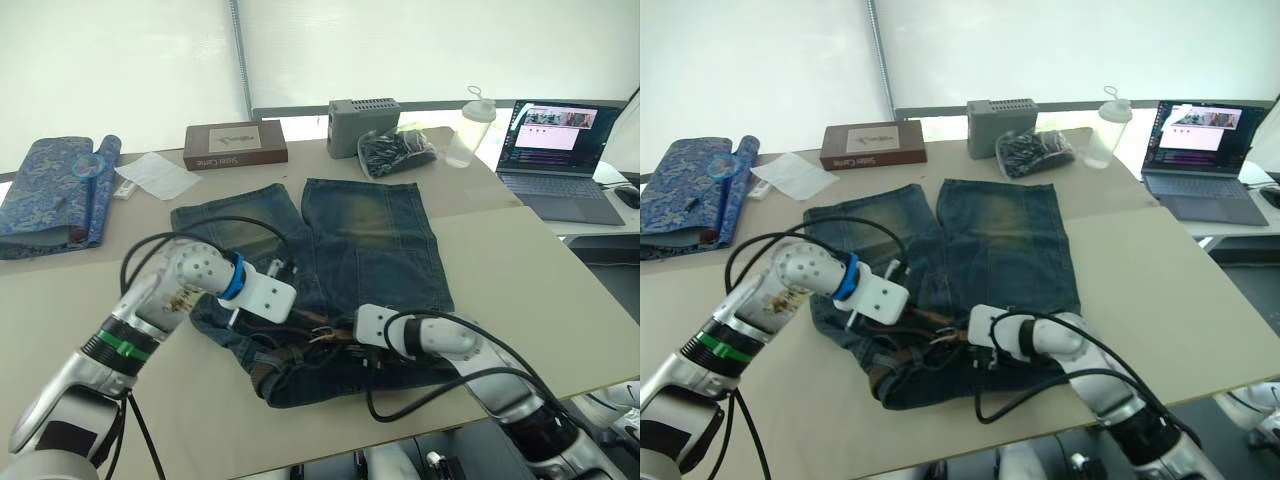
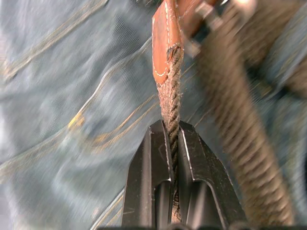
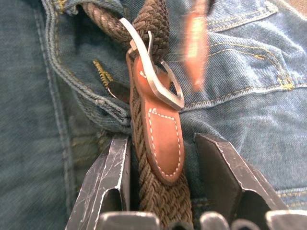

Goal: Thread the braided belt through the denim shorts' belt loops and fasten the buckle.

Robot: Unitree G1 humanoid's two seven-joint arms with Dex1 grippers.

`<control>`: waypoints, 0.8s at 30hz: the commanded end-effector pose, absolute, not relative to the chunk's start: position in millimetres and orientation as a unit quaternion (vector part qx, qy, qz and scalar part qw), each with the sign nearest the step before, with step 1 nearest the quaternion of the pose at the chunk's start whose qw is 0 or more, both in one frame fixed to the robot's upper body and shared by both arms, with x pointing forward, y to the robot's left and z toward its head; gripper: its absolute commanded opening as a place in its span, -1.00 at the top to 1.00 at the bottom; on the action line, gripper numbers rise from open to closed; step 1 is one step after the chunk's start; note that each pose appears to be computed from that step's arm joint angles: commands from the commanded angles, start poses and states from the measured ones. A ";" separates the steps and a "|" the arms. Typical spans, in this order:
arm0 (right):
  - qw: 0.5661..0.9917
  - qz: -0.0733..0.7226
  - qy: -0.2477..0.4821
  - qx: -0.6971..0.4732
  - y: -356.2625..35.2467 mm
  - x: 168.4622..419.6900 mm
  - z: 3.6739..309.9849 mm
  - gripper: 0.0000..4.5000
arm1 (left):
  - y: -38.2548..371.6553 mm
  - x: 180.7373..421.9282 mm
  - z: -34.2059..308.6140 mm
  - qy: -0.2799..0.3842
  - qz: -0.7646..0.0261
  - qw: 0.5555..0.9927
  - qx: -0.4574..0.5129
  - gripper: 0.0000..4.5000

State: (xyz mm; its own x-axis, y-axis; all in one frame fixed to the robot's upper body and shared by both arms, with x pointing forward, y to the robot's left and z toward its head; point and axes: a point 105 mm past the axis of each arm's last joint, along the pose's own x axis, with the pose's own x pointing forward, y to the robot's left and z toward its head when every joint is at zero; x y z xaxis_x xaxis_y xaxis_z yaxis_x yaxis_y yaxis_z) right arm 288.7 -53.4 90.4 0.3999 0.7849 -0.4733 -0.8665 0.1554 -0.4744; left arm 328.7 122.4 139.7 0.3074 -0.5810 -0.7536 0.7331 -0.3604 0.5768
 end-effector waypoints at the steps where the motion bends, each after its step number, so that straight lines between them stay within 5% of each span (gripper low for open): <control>1: 0.760 0.538 0.031 -0.364 -43.0 299.8 97.1 0.03 | 130.1 340.0 155.8 0.047 -0.558 0.565 0.606 1.00; 6: 0.756 0.540 0.004 -0.369 -18.8 317.2 102.1 0.03 | 141.8 348.2 162.8 0.047 -0.546 0.555 0.626 1.00; 15: 0.746 0.540 -0.013 -0.390 -18.3 316.0 106.7 0.03 | 147.9 321.0 154.3 0.069 -0.592 0.508 0.622 1.00; 24: 0.756 0.540 -0.015 -0.370 -17.1 315.4 112.7 0.03 | 150.8 330.6 151.8 0.060 -0.568 0.480 0.666 1.00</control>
